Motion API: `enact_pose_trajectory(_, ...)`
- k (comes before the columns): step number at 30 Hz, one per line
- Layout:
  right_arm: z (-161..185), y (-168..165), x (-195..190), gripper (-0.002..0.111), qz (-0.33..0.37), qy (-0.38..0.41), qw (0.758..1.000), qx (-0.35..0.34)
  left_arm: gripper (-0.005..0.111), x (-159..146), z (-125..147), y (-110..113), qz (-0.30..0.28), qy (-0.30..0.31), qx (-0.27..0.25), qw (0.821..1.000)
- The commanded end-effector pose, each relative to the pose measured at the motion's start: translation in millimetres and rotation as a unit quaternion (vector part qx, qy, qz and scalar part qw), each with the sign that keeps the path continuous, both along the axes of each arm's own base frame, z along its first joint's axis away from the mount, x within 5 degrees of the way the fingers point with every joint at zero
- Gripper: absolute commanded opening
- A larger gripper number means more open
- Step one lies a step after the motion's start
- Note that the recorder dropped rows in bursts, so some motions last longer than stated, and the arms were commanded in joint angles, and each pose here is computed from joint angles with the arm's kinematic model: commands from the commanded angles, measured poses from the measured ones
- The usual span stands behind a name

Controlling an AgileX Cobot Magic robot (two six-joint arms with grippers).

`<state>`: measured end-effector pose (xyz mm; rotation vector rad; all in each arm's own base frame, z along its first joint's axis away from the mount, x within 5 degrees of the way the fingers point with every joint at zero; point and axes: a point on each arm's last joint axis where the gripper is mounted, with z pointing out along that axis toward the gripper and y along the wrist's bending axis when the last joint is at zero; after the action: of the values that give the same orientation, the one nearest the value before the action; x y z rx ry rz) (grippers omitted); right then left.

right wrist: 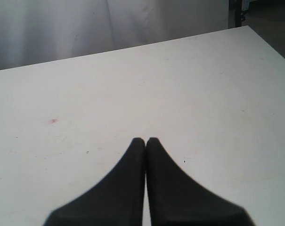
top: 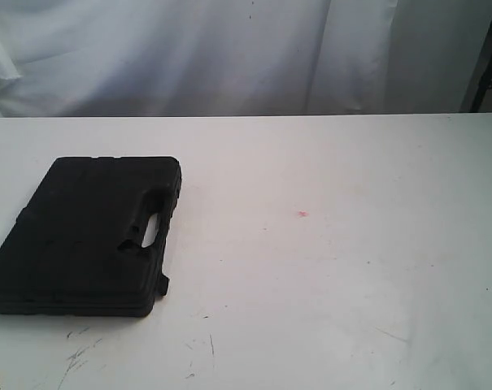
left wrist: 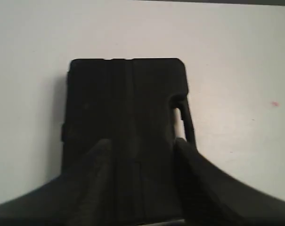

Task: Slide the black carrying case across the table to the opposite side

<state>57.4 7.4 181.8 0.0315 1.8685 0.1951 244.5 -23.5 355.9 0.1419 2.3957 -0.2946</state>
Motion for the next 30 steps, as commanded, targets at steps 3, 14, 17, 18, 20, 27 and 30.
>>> enact_pose_trajectory(3,0,0,0,0.000,-0.003,-0.004,1.000,0.000,0.062,40,-20,-15,-0.059,0.047,-0.073,0.994)
enact_pose_trajectory(14,0,0,0,0.000,-0.003,-0.004,1.000,0.000,0.057,75,-36,-46,-0.117,0.145,-0.078,0.979)
enact_pose_trajectory(17,0,0,0,0.000,-0.003,-0.004,1.000,0.000,0.064,82,-35,-64,-0.119,0.151,-0.041,0.980)
enact_pose_trajectory(18,0,0,0,0.000,-0.003,-0.004,1.000,0.000,0.064,85,-35,-69,-0.112,0.155,-0.026,0.981)
enact_pose_trajectory(20,0,0,0,0.000,-0.003,-0.004,1.000,0.000,0.064,91,-38,-80,-0.099,0.164,0.002,0.981)
enact_pose_trajectory(27,0,0,0,0.000,-0.003,-0.004,1.000,0.000,0.064,107,-59,-116,-0.106,0.214,0.013,0.971)
enact_pose_trajectory(30,0,0,0,0.000,-0.003,-0.004,1.000,0.000,0.064,111,-75,-128,-0.112,0.234,0.019,0.966)
